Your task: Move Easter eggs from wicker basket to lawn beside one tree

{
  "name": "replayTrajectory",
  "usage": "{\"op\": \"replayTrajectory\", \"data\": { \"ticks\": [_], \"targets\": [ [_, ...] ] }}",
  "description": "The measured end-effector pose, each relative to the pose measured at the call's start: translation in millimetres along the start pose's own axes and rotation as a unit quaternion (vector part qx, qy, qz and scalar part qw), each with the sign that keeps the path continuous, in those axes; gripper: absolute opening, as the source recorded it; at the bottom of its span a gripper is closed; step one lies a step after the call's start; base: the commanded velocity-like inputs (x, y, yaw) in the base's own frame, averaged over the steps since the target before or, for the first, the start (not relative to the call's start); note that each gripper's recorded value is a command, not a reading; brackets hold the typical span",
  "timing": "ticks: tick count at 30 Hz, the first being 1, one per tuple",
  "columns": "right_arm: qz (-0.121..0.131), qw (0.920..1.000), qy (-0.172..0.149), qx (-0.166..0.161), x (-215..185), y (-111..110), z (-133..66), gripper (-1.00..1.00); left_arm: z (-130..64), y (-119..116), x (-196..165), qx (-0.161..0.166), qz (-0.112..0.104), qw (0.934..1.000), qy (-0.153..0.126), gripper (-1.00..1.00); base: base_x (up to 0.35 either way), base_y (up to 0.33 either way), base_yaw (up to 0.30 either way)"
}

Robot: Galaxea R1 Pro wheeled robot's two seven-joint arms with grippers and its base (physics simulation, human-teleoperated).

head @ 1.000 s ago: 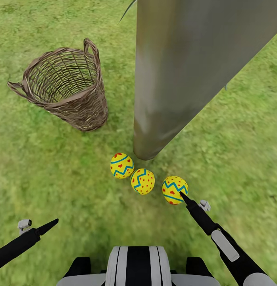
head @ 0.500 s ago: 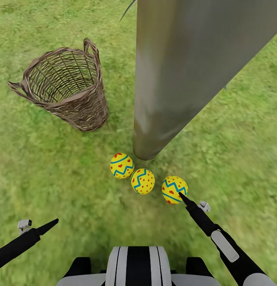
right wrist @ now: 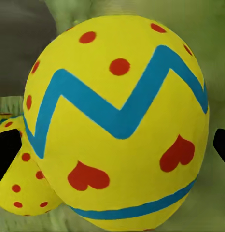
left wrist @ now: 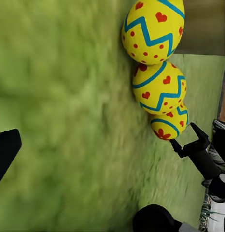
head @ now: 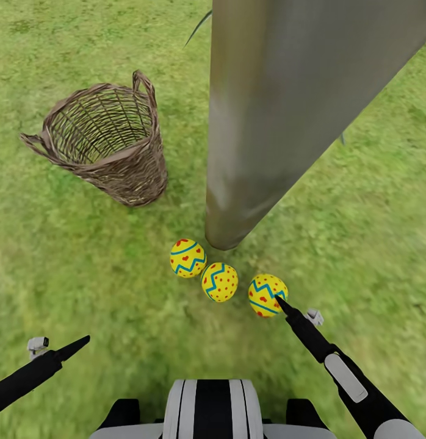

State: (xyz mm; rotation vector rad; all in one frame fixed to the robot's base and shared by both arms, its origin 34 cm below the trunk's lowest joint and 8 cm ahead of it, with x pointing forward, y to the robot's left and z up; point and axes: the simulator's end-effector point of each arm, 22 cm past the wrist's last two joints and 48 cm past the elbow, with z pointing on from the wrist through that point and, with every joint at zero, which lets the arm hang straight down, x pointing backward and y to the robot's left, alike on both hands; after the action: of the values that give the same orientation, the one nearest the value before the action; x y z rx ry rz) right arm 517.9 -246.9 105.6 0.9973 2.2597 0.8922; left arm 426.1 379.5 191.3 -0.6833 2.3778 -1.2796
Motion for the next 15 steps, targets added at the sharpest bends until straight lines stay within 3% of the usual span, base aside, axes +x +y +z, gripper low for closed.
{"op": "replayTrajectory", "data": {
  "ticks": [9, 15],
  "targets": [
    [-0.003, 1.0000, -0.004, -0.007, -4.9, 8.6, -0.7, 1.00, -1.0, -6.3, -5.2, 0.004, 0.006, 1.0000, -0.005, 1.00, -0.008, 0.000, 0.000],
    [-0.003, 1.0000, -0.004, -0.007, -4.9, 8.6, -0.5, 1.00, -0.8, -6.2, -5.0, 0.004, 0.006, 1.0000, -0.004, 1.00, -0.215, 0.000, 0.000]
  ]
}}
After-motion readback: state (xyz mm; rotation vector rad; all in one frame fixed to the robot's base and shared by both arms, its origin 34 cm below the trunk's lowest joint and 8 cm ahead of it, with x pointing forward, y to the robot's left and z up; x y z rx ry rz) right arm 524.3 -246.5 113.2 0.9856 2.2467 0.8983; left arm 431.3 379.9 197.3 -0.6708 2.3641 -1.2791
